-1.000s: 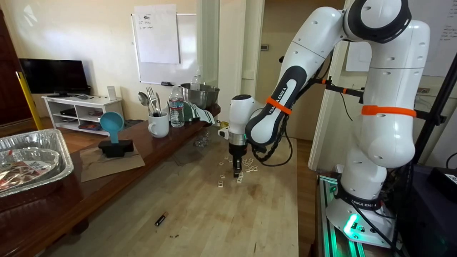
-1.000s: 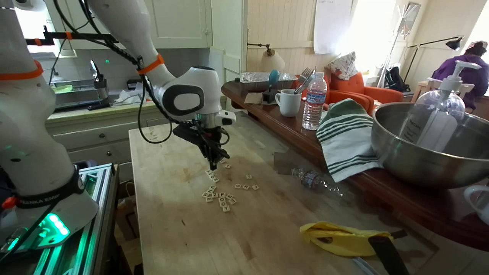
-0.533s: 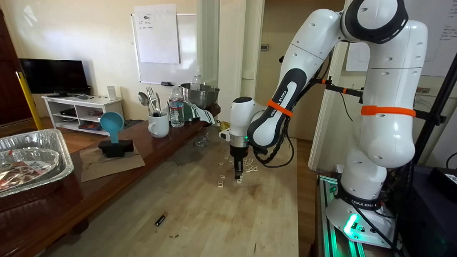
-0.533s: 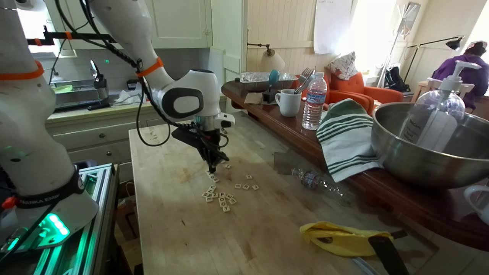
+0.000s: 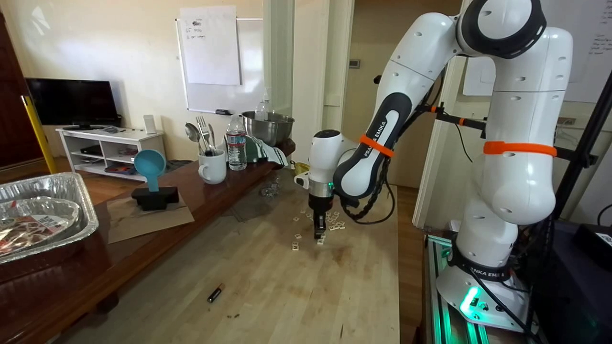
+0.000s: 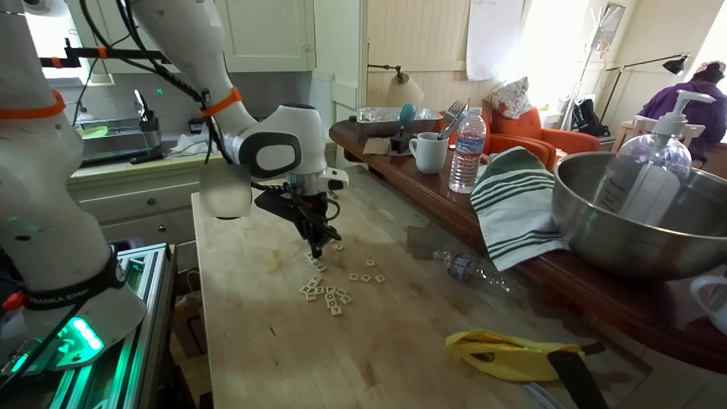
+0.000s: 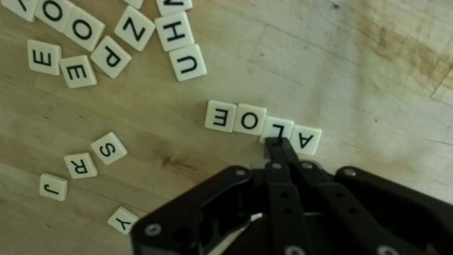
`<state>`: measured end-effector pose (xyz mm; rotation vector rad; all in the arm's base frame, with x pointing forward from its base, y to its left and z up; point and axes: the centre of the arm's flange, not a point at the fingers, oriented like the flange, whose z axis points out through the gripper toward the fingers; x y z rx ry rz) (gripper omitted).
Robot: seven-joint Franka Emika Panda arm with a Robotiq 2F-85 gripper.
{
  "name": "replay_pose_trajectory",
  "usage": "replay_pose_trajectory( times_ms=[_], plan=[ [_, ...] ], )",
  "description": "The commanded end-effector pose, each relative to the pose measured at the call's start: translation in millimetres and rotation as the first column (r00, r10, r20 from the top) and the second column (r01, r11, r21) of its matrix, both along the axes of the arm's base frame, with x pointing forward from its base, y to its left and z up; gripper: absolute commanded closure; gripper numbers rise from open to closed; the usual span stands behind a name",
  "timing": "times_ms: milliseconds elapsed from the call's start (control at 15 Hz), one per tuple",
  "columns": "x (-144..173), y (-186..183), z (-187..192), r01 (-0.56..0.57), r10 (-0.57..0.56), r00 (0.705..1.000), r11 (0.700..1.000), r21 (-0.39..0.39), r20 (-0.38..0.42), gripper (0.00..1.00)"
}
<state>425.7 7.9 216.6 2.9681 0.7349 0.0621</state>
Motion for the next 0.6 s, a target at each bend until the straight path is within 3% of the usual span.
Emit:
replay_pose_trajectory(
  times_ms=[0,533],
  plan=[
    [-10.3,-0.7,-7.8,-0.014,0.014,1.0,1.0,-0.008,0.012,1.0],
    [-6.9,23.0,-15.9,-0.03,0.032,0.999,0.997,0.066,-0.024,1.0]
  ],
)
